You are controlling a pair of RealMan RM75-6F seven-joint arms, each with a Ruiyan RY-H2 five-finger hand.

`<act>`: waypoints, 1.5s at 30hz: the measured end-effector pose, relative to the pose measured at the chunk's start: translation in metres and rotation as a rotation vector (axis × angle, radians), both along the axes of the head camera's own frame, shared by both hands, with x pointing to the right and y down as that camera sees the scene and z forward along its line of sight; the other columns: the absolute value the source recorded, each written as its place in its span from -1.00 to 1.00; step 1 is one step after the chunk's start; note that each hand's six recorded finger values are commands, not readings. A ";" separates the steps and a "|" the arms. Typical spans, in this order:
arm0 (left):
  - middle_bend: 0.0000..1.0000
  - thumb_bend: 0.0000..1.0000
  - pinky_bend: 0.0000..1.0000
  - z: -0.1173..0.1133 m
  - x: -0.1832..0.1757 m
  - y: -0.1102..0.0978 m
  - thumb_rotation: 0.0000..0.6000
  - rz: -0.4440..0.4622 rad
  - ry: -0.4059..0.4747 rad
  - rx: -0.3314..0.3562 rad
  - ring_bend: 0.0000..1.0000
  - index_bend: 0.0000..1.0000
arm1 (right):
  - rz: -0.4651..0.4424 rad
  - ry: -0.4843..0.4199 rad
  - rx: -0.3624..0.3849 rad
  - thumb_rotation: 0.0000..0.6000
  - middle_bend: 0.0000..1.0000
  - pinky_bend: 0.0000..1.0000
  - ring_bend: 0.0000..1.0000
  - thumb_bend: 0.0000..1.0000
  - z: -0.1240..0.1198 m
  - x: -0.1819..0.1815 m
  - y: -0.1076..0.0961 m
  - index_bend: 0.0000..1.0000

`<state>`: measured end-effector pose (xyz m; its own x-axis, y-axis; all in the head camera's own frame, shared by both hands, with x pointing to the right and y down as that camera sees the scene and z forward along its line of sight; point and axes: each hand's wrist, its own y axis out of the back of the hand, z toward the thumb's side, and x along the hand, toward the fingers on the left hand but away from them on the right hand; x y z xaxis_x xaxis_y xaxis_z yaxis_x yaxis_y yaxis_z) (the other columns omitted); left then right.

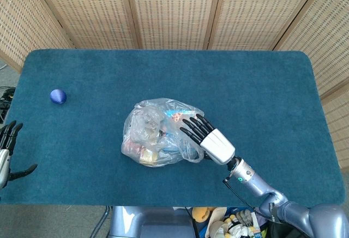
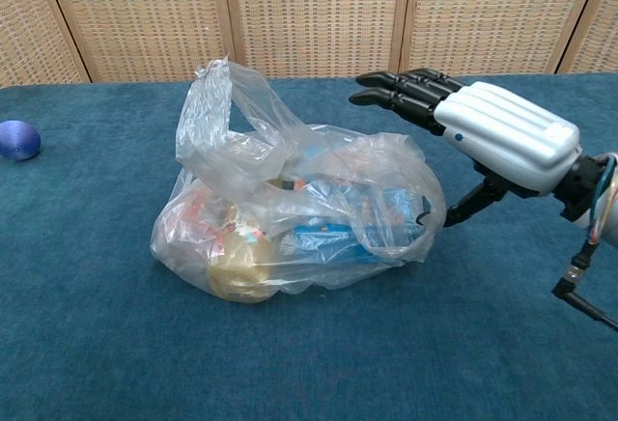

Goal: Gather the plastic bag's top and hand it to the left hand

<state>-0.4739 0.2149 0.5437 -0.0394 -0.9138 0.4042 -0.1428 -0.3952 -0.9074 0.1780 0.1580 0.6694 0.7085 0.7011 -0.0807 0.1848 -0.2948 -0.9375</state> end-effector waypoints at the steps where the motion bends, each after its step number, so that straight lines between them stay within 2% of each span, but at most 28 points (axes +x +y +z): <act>1: -1.00 -0.74 -1.00 0.000 0.000 0.000 1.00 -0.001 0.000 -0.001 -1.00 -1.00 | 0.004 -0.009 0.000 1.00 -1.00 -1.00 -1.00 -1.00 0.000 -0.003 0.000 -1.00; 9: -1.00 -0.74 -1.00 0.002 -0.002 -0.001 1.00 -0.005 -0.002 -0.008 -1.00 -1.00 | 0.073 -0.076 -0.014 1.00 -1.00 -1.00 -1.00 -1.00 0.002 -0.022 -0.005 -1.00; 25: -1.00 -0.74 -1.00 0.003 -0.005 -0.004 1.00 -0.021 0.006 -0.013 -1.00 -1.00 | 0.230 -0.270 -0.241 1.00 -1.00 -1.00 -1.00 -1.00 0.004 -0.051 -0.008 -1.00; 29: -1.00 -0.74 -1.00 0.003 -0.006 -0.005 1.00 -0.026 0.008 -0.015 -1.00 -1.00 | 0.313 -0.306 -0.290 1.00 -1.00 -1.00 -1.00 -1.00 0.003 -0.054 -0.016 -1.00; 36: -1.00 -0.74 -1.00 0.002 -0.008 -0.006 1.00 -0.032 0.013 -0.014 -1.00 -1.00 | 0.442 -0.328 -0.307 1.00 -1.00 -1.00 -1.00 -1.00 0.000 -0.053 -0.036 -1.00; 40: -1.00 -0.74 -1.00 0.002 -0.008 -0.006 1.00 -0.033 0.016 -0.015 -1.00 -1.00 | 0.475 -0.329 -0.302 1.00 -1.00 -1.00 -1.00 -1.00 -0.001 -0.054 -0.045 -1.00; 45: -1.00 -0.74 -1.00 0.002 -0.009 -0.007 1.00 -0.037 0.017 -0.017 -1.00 -1.00 | 0.551 -0.378 -0.333 1.00 -1.00 -1.00 -1.00 -1.00 -0.005 -0.055 -0.059 -1.00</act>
